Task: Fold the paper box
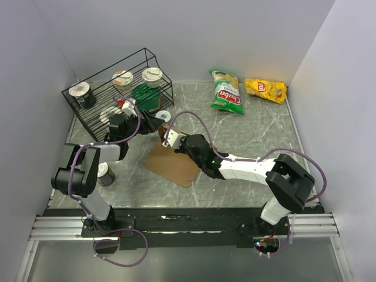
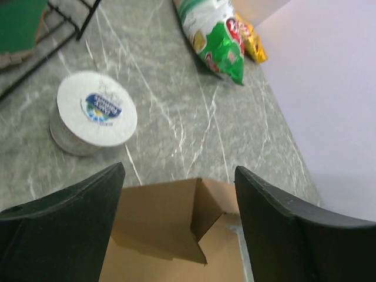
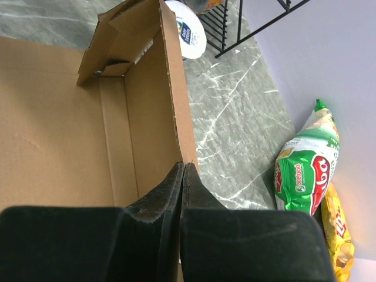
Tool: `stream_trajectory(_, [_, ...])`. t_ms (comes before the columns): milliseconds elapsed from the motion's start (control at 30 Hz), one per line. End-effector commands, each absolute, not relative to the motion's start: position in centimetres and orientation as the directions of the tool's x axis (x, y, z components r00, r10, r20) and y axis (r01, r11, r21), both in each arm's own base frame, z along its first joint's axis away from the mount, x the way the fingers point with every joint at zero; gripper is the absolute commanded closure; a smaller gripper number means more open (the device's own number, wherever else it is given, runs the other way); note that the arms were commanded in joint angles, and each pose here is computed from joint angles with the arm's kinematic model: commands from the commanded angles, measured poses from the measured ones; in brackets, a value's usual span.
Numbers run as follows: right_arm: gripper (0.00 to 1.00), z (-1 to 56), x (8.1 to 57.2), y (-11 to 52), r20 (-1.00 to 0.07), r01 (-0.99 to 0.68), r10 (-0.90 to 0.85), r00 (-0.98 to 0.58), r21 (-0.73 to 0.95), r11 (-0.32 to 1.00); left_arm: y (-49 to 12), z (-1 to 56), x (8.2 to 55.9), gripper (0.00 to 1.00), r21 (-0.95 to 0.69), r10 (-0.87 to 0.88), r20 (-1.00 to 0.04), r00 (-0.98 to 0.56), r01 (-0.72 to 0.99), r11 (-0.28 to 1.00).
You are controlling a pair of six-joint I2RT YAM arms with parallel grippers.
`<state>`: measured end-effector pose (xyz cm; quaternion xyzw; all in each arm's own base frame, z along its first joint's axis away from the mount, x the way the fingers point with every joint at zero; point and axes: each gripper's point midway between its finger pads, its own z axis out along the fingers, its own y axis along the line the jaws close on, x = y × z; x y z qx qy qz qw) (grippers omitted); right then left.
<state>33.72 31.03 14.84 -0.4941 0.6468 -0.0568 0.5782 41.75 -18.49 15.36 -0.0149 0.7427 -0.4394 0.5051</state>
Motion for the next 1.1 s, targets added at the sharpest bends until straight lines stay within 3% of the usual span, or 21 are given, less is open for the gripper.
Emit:
stream_trajectory(0, [1.00,9.2,32.1,29.6,-0.608,-0.672,-0.792,0.060,-0.611,0.418,-19.6,15.1,41.5,0.24,-0.681,-0.443,-0.723,-0.531,0.435,0.590])
stream_trajectory(433, [0.97,9.9,32.8,29.1,-0.607,-0.633,-0.794,0.038,-0.630,0.451,-20.3,12.7,40.9,0.52,-0.690,-0.419,-0.706,-0.572,0.420,0.589])
stream_trajectory(567, [0.79,10.4,33.2,28.9,-0.607,-0.608,-0.794,0.031,-0.642,0.467,-20.2,12.3,41.2,0.56,-0.682,-0.410,-0.710,-0.572,0.416,0.601])
stream_trajectory(933, [0.52,12.1,33.2,28.8,-0.630,-0.609,-0.777,0.012,-0.620,0.494,-20.2,11.8,41.7,0.65,-0.664,-0.389,-0.723,-0.572,0.418,0.620])
stream_trajectory(1067, [0.36,13.1,32.4,29.0,-0.669,-0.664,-0.743,-0.025,-0.545,0.512,-20.2,11.4,41.9,0.65,-0.646,-0.372,-0.735,-0.566,0.420,0.638])
